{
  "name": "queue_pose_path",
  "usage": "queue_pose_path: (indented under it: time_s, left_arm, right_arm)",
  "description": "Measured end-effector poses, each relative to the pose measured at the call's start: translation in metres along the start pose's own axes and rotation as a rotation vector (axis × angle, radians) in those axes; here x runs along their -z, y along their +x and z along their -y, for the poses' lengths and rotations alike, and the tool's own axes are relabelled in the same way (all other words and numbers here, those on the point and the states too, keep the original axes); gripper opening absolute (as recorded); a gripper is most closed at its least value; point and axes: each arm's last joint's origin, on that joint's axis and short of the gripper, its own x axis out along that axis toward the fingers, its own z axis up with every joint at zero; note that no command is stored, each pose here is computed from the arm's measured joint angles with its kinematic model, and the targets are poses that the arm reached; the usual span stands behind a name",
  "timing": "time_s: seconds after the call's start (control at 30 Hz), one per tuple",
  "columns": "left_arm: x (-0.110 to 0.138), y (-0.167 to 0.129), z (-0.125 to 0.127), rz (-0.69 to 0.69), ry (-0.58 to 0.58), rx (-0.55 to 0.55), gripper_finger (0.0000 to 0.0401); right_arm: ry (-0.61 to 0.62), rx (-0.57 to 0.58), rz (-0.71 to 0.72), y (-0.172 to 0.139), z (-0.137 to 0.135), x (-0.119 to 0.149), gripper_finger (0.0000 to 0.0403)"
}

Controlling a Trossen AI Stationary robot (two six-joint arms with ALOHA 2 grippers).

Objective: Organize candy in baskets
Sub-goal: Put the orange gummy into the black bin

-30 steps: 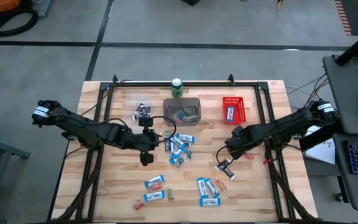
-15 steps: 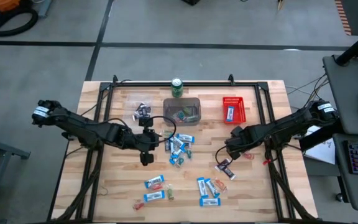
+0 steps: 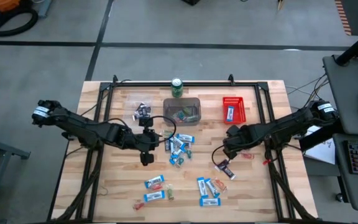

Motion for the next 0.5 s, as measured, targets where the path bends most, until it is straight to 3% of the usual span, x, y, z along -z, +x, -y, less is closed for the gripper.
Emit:
queue_pose_path:
  time_s: [0.1,0.23,0.5]
  left_arm:
    - [-0.0002,0.0001,0.0000,0.001,-0.001,0.000,0.0076]
    - [-0.0015,0.0002,0.0000,0.014,-0.008,0.000,0.0076]
    - [-0.0034,0.0001,0.0000,0.032,-0.016,-0.001,0.0076]
  right_arm:
    - [-0.051,-0.003,-0.024,-0.0005,0.0003,0.0009,0.0010]
    - [0.011,-0.013,-0.116,0.0002,0.0035,0.0021,0.0032]
    - [0.002,-0.007,-0.128,0.0034,0.0025,0.0025,0.0143]
